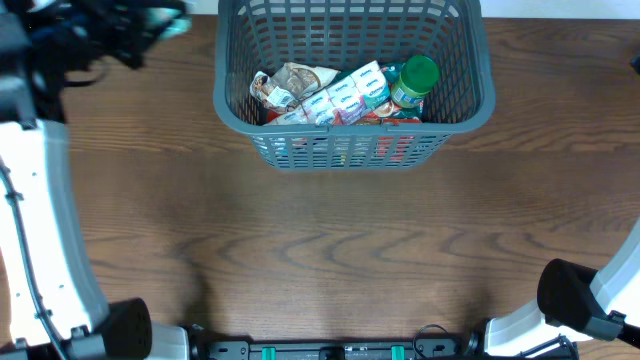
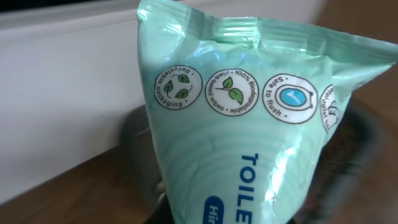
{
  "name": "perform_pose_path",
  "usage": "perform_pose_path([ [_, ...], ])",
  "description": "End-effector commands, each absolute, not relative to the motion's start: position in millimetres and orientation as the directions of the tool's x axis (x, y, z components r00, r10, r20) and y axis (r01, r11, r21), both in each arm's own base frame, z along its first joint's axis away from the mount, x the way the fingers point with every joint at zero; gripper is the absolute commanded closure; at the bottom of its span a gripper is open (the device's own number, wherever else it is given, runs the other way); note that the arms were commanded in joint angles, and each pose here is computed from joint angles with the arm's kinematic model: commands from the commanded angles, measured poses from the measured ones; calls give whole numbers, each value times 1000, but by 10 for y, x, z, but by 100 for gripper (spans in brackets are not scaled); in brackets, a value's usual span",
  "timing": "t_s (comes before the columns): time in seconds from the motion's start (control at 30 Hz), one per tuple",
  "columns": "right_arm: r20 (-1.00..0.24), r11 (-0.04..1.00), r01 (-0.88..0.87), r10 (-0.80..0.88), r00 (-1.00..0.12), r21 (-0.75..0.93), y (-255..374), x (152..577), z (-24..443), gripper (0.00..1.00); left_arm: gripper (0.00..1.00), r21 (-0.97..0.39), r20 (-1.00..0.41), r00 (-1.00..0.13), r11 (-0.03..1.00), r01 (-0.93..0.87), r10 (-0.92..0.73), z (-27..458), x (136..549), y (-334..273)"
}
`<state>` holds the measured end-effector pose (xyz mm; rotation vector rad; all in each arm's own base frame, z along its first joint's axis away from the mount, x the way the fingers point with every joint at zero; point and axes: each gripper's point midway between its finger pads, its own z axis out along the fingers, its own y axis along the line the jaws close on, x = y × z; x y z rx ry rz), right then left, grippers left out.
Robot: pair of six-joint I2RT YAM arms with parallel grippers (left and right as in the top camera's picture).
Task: Pack container
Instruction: 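Grasp the wipes pack with left gripper and lift it, then lower the wipes pack into the basket and open left gripper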
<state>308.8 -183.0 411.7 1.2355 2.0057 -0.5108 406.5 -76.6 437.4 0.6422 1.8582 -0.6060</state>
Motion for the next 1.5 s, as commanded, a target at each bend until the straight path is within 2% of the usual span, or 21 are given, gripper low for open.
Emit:
perform_pose_path([
  [0.0, -744, 445, 895, 611, -271, 39, -1854, 3078, 4102, 1, 94, -119, -948, -269, 594, 796, 171, 4524, 3793, -1311],
  [0.17, -744, 445, 894, 611, -272, 39, -1853, 3079, 4102, 1, 94, -84, -949, -207, 442, 893, 238, 4470, 3570, -1953],
  [0.37, -744, 445, 895, 611, -271, 39, -1853, 3079, 4102, 1, 94, -64, -928, -200, 395, 917, 313, 4225, 3579, -2471],
  [0.53, -744, 445, 894, 611, -272, 39, -1853, 3079, 4102, 1, 94, -104, -909, -221, 323, 941, 353, 3925, 3608, -2859],
  [0.9, -744, 445, 895, 611, -271, 39, -1853, 3079, 4102, 1, 94, -158, -849, -293, 317, 935, 440, 3137, 3927, -3337],
  [1.07, -744, 445, 895, 611, -271, 39, -1853, 3079, 4102, 1, 94, -157, -809, -328, 358, 920, 488, 2778, 4071, -3426],
  [1.47, -744, 445, 894, 611, -272, 39, -1853, 3079, 4102, 1, 94, -213, -756, -384, 355, 910, 530, 2318, 4127, -3546],
])
